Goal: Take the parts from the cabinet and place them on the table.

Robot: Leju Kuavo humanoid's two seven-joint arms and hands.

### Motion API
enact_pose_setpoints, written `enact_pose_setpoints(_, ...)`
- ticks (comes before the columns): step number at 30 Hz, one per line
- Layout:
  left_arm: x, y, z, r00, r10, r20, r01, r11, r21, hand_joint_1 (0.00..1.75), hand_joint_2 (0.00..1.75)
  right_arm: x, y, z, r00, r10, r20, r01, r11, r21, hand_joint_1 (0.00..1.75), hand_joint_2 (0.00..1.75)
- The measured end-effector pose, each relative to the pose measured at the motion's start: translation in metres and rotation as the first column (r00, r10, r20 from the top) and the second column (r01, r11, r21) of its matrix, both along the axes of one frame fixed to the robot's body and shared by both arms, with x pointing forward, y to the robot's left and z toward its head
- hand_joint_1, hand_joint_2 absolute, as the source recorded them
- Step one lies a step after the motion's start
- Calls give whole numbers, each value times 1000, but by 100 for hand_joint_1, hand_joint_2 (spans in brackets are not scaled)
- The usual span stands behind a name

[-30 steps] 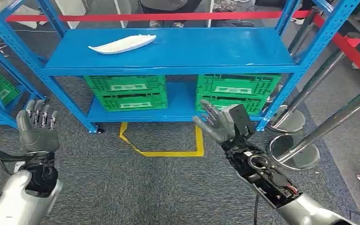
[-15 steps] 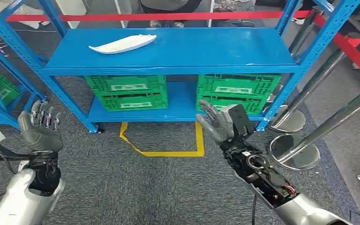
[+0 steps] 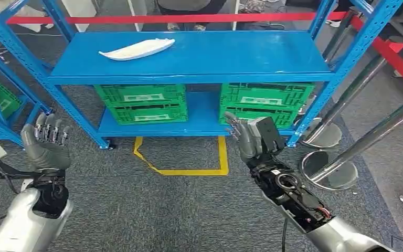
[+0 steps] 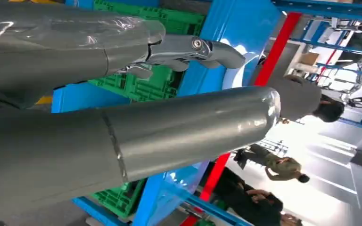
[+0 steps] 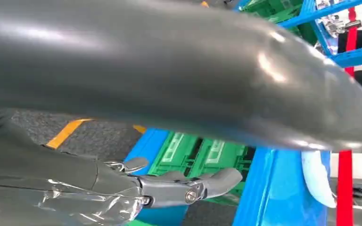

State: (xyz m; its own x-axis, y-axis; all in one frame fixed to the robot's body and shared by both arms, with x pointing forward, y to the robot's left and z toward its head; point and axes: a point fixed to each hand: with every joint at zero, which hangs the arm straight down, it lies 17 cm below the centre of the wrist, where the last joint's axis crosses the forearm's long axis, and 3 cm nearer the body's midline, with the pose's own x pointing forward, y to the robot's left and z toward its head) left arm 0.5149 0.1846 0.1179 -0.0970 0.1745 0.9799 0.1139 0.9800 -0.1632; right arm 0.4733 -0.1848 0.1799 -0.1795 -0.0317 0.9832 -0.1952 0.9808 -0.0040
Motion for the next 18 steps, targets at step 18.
enact_pose_setpoints(18, 2, -4, 0, 1000, -6, 1, 6, 1000, -2, 0, 0, -1, -1, -2, 1000, -6, -4, 6, 1000, 1, 0, 0)
